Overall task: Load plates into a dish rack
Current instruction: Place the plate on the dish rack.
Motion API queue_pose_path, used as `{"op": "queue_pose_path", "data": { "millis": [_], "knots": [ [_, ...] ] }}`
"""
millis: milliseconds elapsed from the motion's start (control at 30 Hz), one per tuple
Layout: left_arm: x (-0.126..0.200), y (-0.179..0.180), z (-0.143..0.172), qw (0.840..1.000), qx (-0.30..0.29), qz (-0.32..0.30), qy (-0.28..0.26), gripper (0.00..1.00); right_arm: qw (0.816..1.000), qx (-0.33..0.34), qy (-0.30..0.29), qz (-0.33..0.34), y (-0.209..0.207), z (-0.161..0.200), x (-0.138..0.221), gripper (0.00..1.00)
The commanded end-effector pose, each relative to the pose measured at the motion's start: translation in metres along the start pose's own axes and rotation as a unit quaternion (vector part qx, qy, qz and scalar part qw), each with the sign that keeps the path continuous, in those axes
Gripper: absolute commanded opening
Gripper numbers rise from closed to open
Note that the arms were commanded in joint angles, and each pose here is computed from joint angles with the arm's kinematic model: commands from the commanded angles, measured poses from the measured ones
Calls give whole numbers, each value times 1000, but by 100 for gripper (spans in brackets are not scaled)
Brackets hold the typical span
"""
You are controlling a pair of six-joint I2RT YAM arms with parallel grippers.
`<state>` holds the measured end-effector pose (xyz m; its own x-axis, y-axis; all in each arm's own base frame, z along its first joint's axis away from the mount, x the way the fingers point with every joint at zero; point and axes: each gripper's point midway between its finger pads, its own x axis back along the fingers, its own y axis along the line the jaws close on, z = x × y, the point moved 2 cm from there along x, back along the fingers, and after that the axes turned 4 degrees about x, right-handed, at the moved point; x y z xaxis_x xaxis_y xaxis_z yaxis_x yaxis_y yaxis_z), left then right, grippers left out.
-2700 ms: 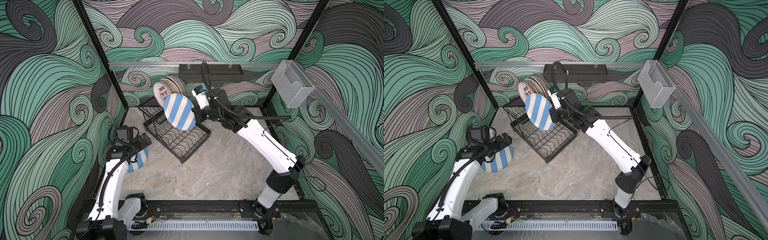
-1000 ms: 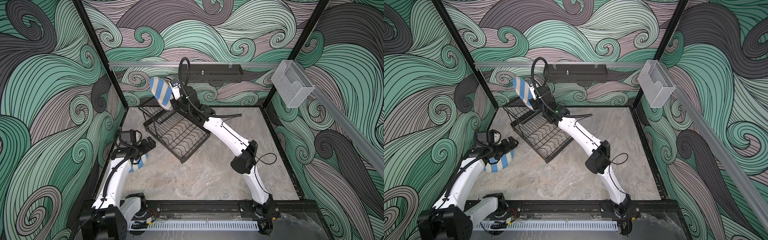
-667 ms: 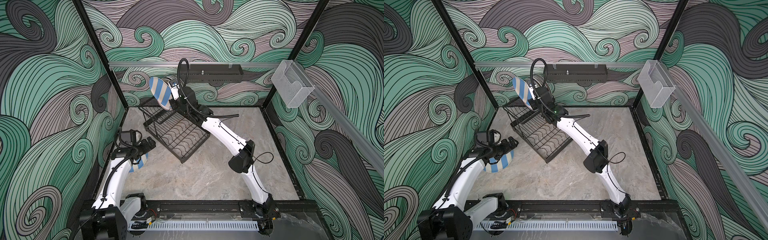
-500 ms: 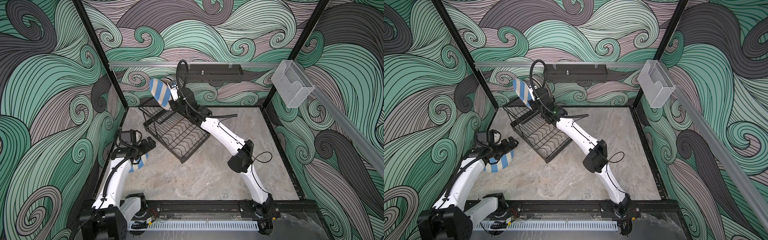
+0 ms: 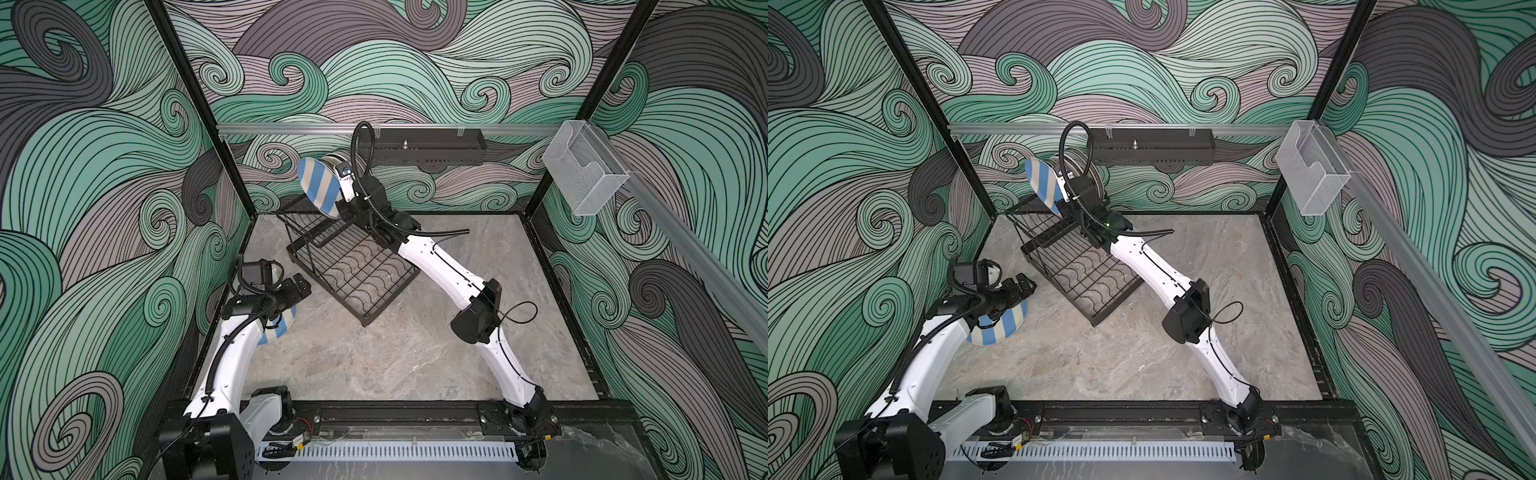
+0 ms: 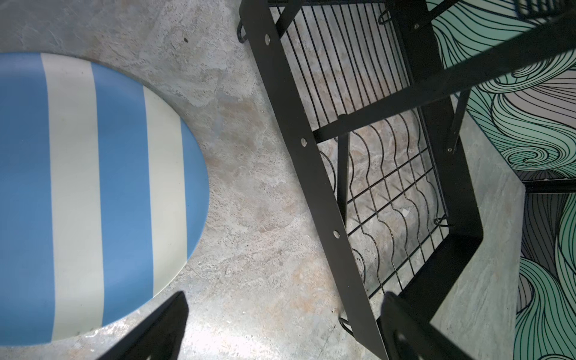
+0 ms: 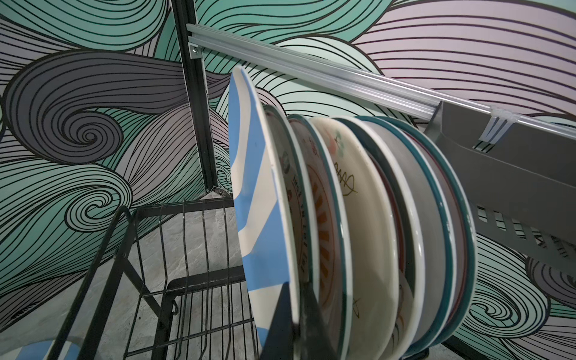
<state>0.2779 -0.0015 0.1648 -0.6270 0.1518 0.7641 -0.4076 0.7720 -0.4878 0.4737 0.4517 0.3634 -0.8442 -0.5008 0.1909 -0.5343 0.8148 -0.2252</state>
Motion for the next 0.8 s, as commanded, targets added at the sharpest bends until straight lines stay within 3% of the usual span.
{"op": "queue_pose_path", "data": {
  "millis": [0, 133, 233, 333, 533, 767],
  "knots": [
    [1, 6, 0, 1000, 12, -15, 0, 99, 1000, -9, -15, 6, -4, -7, -2, 3],
    [1, 6, 0, 1000, 12, -16, 0, 99, 1000, -7, -12, 6, -4, -7, -1, 14],
    [1, 7, 0, 1000, 11, -19, -1, 99, 1000, -7, -14, 7, -6, -10, 2, 33],
    [2, 8, -1, 1000, 11, -25, -3, 99, 1000, -7, -17, 7, -8, -16, 7, 37],
    [7, 10, -10, 999, -3, -41, -20, 99, 1000, -4, -17, -4, -10, -35, 32, 58],
    [27, 16, -36, 992, -35, -113, -51, 99, 999, -5, 22, -35, -18, -47, 79, 75]
  ]
}}
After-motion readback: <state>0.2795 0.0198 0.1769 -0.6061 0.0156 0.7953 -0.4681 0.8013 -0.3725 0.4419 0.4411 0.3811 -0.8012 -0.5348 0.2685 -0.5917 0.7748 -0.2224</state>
